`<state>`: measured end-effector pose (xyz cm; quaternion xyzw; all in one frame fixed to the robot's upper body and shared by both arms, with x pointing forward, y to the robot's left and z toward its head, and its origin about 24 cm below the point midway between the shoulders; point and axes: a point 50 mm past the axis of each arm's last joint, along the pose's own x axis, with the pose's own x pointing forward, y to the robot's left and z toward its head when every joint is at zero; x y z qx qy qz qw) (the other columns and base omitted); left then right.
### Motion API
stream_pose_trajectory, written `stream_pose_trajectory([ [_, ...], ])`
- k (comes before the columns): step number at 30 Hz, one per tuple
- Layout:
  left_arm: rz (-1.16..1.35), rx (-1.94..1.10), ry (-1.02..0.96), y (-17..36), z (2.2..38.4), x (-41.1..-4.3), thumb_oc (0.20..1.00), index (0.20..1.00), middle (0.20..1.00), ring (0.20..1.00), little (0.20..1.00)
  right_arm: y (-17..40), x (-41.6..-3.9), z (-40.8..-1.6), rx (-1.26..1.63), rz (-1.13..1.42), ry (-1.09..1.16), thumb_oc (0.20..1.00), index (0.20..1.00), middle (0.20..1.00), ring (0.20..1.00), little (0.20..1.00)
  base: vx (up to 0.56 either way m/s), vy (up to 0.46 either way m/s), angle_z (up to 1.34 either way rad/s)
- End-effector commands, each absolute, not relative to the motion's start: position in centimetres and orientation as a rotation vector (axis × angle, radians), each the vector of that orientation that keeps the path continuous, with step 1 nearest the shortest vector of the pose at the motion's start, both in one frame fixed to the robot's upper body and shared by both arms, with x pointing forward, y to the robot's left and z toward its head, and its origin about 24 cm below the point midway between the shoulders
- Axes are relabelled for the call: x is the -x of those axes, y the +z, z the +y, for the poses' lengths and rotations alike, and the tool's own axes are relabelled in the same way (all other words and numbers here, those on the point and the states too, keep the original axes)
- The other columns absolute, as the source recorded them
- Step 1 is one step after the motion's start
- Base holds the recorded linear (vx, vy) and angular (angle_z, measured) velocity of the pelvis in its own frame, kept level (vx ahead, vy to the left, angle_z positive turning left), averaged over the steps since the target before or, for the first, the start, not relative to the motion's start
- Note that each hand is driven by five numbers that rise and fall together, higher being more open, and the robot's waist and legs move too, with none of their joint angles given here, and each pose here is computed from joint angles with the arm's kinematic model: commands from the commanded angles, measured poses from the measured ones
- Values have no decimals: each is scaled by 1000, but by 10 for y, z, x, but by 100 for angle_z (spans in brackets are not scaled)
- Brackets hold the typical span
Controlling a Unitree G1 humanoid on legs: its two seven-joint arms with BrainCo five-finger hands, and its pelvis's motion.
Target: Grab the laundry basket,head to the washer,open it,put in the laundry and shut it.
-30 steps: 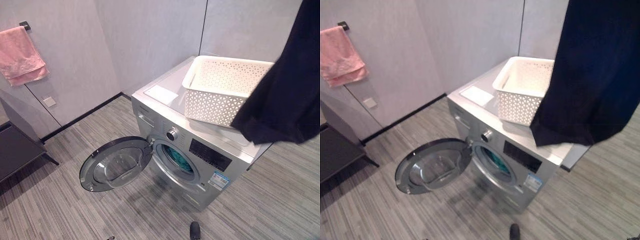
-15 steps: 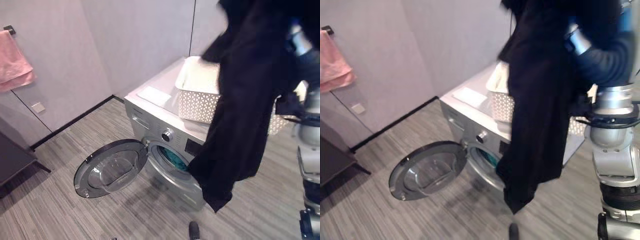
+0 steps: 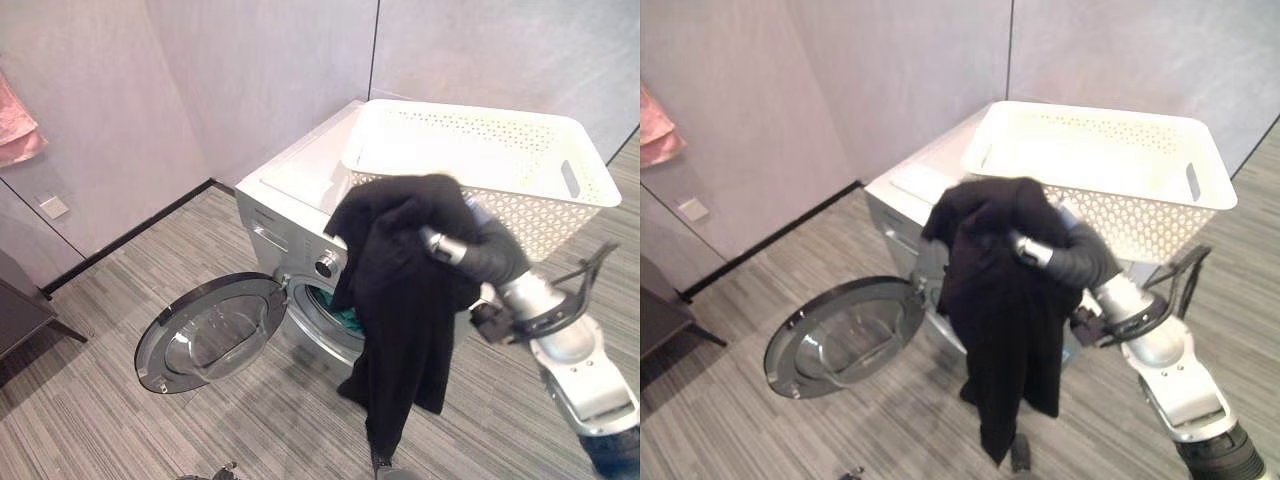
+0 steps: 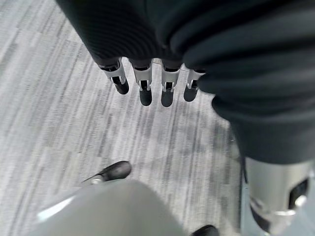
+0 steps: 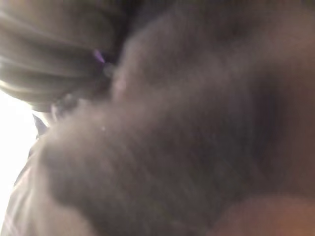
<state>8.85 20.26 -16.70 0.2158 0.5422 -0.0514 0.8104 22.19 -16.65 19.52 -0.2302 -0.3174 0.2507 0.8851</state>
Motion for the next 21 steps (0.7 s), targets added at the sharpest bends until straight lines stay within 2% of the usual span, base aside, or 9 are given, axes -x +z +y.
stream_pose_trajectory([
  [1,643,-377,22,-110,238,-157,1000,1000,1000,1000,1000,197,-208,-172,341,-682,583,200,200,200,200,200,-39,6,3],
  [2,643,-377,22,-110,238,-157,1000,1000,1000,1000,1000,197,-208,-172,341,-682,583,200,200,200,200,200,-46,3,17],
  [6,299,-389,-166,-40,238,-182,1000,1000,1000,1000,1000,172,-202,-172,327,-522,686,200,200,200,200,200,6,6,30],
  [10,191,-435,-240,-12,238,-191,1000,1000,1000,1000,1000,166,-204,-170,341,-484,714,200,200,200,200,200,14,4,7],
  [11,105,-481,-307,9,231,-201,1000,1000,1000,1000,1000,166,-207,-168,350,-471,733,200,200,200,200,200,11,-1,4],
  [14,105,-481,-307,9,231,-200,1000,1000,1000,1000,1000,166,-207,-168,350,-471,733,200,200,200,200,200,0,0,0],
  [17,-35,-449,-394,44,217,-214,1000,1000,1000,1000,1000,167,-212,-165,399,-466,752,200,200,200,200,200,0,0,0],
  [21,-55,-419,-533,52,194,-225,1000,1000,1000,1000,1000,171,-217,-153,403,-504,779,200,200,200,200,200,0,0,0],
])
